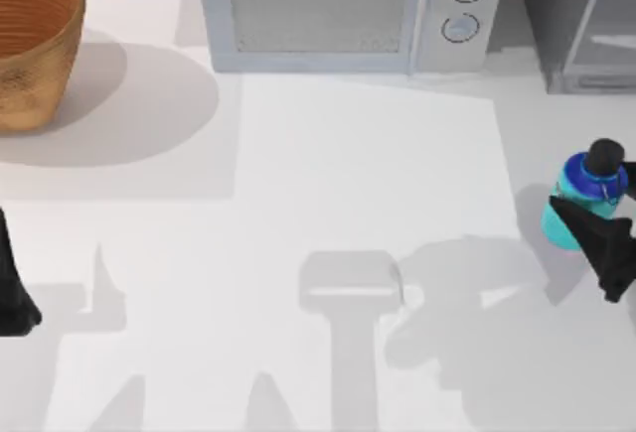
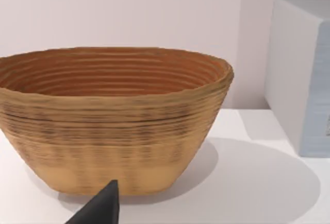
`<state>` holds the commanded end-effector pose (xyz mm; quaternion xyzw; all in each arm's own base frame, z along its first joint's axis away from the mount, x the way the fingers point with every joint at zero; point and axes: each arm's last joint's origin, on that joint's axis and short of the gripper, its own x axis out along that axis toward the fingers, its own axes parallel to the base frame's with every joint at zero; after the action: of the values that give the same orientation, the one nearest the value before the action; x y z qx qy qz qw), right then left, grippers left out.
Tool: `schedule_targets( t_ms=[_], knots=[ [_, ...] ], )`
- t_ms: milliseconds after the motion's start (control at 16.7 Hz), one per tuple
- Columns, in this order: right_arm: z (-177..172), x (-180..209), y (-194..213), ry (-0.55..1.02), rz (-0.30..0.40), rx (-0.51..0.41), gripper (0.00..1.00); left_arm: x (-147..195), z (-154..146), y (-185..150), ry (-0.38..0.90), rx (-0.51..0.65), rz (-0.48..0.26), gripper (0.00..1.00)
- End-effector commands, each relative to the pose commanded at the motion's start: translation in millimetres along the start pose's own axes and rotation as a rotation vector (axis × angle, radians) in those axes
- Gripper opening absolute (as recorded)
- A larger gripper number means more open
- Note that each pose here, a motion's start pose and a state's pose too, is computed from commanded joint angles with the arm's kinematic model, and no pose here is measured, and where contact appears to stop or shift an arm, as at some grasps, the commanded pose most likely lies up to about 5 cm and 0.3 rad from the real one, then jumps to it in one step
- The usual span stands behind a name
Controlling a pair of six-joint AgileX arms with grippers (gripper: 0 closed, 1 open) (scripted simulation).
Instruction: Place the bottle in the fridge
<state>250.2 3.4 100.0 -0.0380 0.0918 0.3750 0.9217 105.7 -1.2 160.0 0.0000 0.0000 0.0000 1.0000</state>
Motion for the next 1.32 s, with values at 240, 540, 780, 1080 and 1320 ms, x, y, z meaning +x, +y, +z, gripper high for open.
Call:
schedule_targets(
  t_ms=[240,540,780,1080,1320],
  knots=[
    [0.1,1.4,0.0,0.0,0.002,0.002,0.01,0.0,0.0,0.0,0.0,0.0,0.0,1.0],
    [12.3,-7.6,9.7,0.017,-0.048,0.028,0.01,0.0,0.0,0.0,0.0,0.0,0.0,1.0],
    [28.3,-28.8,25.8,0.033,-0.168,0.061,0.01,0.0,0.0,0.0,0.0,0.0,0.0,1.0],
    [43.7,-60.6,50.4,0.019,-0.37,0.09,0.01,0.0,0.0,0.0,0.0,0.0,0.0,1.0],
    [53.8,-91.1,75.0,-0.095,-0.547,0.069,0.01,0.0,0.0,0.0,0.0,0.0,0.0,1.0]
  ],
)
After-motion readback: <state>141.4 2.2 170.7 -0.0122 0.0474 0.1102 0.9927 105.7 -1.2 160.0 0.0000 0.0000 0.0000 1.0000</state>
